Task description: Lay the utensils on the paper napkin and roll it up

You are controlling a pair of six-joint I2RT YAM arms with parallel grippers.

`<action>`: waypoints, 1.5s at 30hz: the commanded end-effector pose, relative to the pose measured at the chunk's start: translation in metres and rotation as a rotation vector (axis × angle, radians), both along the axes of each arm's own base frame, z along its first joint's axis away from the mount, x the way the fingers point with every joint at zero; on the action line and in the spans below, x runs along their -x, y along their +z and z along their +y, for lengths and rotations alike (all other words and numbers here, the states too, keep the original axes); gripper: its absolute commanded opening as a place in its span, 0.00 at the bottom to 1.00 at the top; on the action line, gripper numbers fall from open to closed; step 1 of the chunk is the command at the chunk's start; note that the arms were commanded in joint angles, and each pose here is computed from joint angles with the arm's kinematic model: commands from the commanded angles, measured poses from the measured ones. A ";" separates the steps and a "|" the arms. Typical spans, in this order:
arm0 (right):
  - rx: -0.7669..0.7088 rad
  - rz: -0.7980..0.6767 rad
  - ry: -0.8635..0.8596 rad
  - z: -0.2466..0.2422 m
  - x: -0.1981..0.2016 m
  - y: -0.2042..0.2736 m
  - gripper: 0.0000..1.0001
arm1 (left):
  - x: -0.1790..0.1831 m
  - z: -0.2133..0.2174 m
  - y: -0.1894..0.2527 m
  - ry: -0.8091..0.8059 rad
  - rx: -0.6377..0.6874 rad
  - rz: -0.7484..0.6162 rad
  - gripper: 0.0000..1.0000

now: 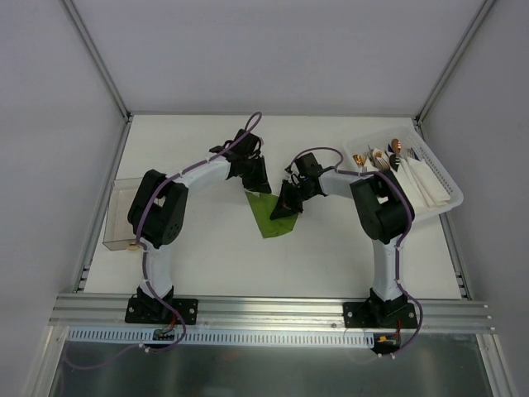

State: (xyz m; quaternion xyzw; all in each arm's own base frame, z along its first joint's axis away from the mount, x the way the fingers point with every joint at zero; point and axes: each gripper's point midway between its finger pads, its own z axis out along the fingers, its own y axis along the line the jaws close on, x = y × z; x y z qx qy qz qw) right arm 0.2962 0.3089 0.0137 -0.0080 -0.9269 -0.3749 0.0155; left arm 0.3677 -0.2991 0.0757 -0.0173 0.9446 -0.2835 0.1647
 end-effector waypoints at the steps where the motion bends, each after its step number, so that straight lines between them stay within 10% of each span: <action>1: 0.152 0.032 -0.005 -0.024 0.012 -0.037 0.00 | 0.009 0.000 -0.011 -0.069 -0.081 0.029 0.08; 23: 0.122 0.015 0.023 -0.017 0.012 -0.033 0.00 | 0.023 0.008 -0.059 -0.165 -0.296 0.146 0.06; 45: 0.018 -0.312 0.116 0.009 -0.027 0.031 0.00 | 0.033 0.021 -0.082 -0.175 -0.352 0.200 0.03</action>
